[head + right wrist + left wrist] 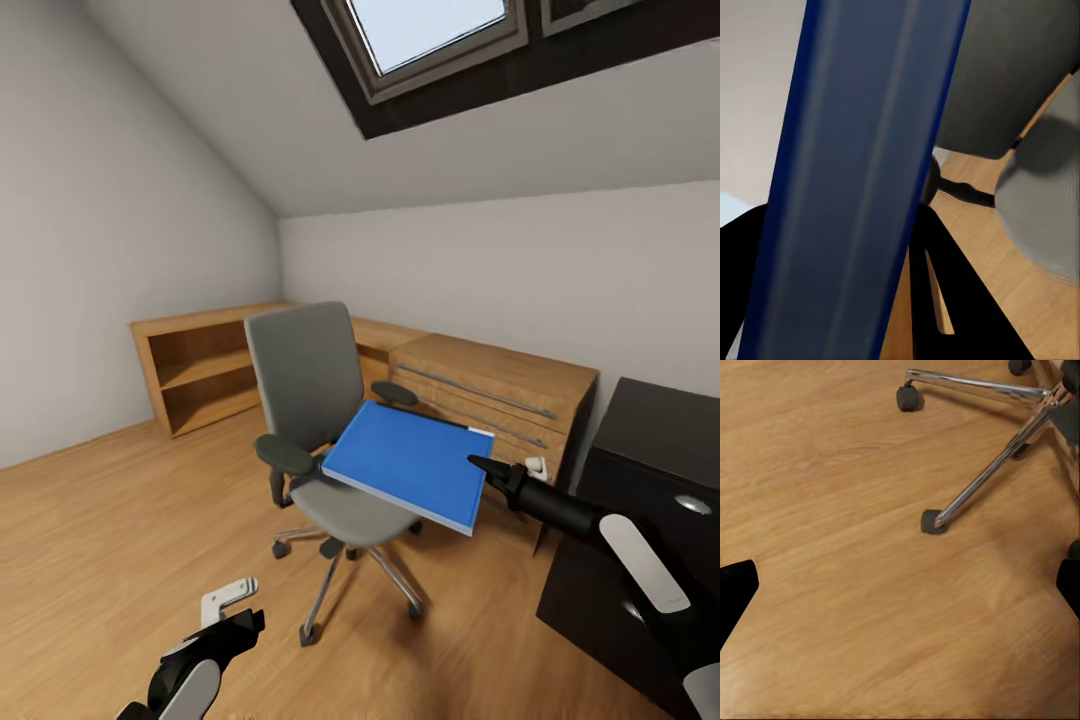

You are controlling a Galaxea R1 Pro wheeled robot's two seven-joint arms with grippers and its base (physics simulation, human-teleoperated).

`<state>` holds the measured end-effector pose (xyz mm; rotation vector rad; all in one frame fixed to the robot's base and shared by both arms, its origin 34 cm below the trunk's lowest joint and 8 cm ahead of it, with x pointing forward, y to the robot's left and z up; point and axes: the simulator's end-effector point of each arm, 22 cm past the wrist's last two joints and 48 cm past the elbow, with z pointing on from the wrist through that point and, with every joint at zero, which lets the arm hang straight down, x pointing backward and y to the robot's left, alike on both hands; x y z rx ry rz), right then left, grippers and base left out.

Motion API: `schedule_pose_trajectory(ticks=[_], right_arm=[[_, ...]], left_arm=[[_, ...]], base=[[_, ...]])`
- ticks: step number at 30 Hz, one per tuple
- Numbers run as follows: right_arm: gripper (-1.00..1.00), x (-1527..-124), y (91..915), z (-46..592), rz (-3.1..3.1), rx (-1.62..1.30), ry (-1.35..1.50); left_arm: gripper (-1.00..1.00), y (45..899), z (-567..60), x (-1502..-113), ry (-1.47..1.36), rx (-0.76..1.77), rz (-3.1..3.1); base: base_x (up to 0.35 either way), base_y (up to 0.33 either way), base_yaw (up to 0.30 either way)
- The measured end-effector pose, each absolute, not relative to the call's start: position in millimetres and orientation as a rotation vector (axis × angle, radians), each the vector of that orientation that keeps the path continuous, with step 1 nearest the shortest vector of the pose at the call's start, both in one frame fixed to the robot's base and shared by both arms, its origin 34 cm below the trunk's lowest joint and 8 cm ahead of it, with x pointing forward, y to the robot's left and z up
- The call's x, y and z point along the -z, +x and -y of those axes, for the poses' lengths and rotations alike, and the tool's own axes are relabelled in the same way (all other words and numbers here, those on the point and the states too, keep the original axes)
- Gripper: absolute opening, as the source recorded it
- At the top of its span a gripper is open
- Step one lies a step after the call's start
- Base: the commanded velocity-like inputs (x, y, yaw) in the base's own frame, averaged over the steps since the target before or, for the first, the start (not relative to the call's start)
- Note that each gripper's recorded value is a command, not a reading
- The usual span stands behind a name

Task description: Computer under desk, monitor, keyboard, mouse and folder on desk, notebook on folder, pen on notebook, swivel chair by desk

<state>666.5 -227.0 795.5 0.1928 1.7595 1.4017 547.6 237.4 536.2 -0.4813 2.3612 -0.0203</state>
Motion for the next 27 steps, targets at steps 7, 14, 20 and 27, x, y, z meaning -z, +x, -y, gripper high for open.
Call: schedule_pose_trajectory(ticks=[7, 14, 20, 27], right_arm=[[-1.00, -812.4, 669.8, 225.2, -1.752, -1.398, 0.189], [-1.00, -828.4, 672.2, 225.6, -1.752, -1.393, 0.185], [-1.00, -841.2, 674.3, 225.8, -1.752, -1.391, 0.184], [-1.00, -849.4, 671.5, 224.1, -1.765, -1.406, 0.190]], left_arm=[[1.00, 541.1, -236.8, -531.1, -0.495, -0.005, -2.403], [1.00, 537.8, -232.3, -532.2, -0.529, -0.008, -2.420], [1.00, 529.8, -237.1, -519.4, -0.580, -0.063, -2.378], [1.00, 495.5, -221.2, -489.4, -0.437, -0.154, -2.430]], base=[[-0.336, 0.000, -0.274], [-0.120, 0.000, -0.287], [-0.012, 0.000, -0.291], [-0.001, 0.000, -0.164]])
